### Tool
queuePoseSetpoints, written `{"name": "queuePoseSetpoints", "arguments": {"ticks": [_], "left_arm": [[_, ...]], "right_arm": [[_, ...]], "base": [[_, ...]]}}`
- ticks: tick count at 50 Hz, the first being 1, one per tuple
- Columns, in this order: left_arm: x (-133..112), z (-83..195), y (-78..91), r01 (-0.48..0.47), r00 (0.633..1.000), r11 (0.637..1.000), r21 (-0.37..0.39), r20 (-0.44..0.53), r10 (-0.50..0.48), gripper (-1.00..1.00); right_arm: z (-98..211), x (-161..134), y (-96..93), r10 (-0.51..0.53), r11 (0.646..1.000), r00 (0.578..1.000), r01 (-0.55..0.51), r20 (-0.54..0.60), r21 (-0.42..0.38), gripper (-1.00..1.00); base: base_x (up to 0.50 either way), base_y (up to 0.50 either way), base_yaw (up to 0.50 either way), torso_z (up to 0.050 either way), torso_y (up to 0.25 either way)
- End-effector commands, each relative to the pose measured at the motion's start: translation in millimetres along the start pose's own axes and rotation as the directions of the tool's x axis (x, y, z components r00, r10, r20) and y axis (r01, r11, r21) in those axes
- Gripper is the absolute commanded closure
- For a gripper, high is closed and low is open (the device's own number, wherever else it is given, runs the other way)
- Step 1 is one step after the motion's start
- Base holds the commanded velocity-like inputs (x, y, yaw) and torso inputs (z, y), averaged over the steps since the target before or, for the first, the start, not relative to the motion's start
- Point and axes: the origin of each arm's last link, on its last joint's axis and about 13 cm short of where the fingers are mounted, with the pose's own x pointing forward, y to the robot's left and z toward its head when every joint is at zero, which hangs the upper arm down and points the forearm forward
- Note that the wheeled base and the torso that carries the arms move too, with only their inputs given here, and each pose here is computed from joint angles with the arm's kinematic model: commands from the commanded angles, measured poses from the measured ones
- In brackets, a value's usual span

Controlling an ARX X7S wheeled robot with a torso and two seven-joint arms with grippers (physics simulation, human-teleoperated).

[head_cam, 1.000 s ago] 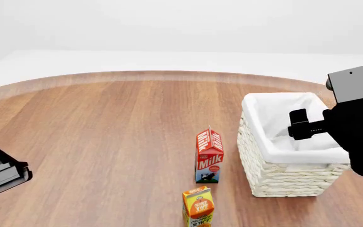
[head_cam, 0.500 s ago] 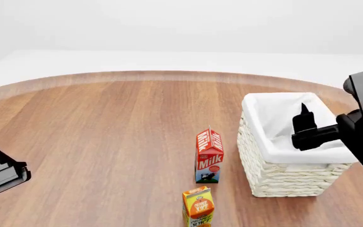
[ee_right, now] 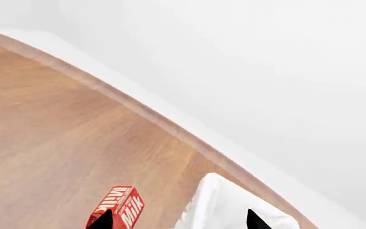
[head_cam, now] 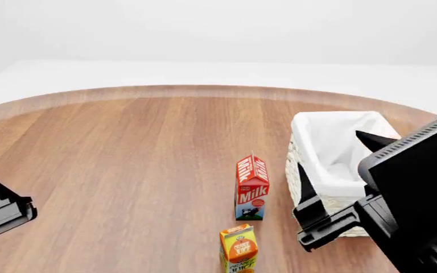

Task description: Pick up the cream cheese box and the butter, and put them in the basket.

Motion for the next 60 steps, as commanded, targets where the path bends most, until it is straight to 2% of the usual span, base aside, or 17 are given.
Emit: {"name": "queuePoseSetpoints", "arguments": {"ticks": [1, 8, 24, 32, 51, 60], "left_arm": [[0.2, -2.2, 2.7, -0.009, 1.000, 1.000, 0.015, -0.002, 0.009, -1.00], [0.5, -3.7, 2.5, -0.009, 1.000, 1.000, 0.010, -0.008, 0.009, -1.00], [0.2, -6.6, 3.2, -0.013, 1.000, 1.000, 0.004, -0.016, 0.013, -1.00], [-0.4, -7.5, 3.6, -0.014, 1.000, 1.000, 0.002, -0.020, 0.014, -1.00], [-1.8, -9.8, 5.8, -0.021, 0.999, 1.000, -0.001, -0.027, 0.021, -1.00], [-2.5, -11.2, 6.3, -0.022, 0.999, 1.000, -0.003, -0.032, 0.022, -1.00]], "right_arm": [[3.4, -5.1, 28.7, 0.153, 0.988, 0.985, -0.152, 0.085, -0.021, -1.00], [-7.2, -1.9, 50.2, 0.239, 0.971, 0.967, -0.241, 0.087, 0.009, -1.00], [-21.5, 6.5, 86.9, 0.350, 0.931, 0.934, -0.356, 0.073, 0.084, -1.00], [-25.0, 7.5, 97.9, 0.377, 0.918, 0.924, -0.382, 0.065, 0.102, -1.00], [-33.2, 10.7, 140.8, 0.439, 0.874, 0.897, -0.440, 0.052, 0.206, -1.00], [-40.5, 11.2, 164.3, 0.470, 0.864, 0.882, -0.463, 0.010, 0.197, -1.00]], "base": [[0.00, 0.00, 0.00, 0.000, 0.000], [0.00, 0.00, 0.00, 0.000, 0.000], [0.00, 0.00, 0.00, 0.000, 0.000], [0.00, 0.00, 0.00, 0.000, 0.000], [0.00, 0.00, 0.00, 0.000, 0.000], [0.00, 0.00, 0.00, 0.000, 0.000]]}}
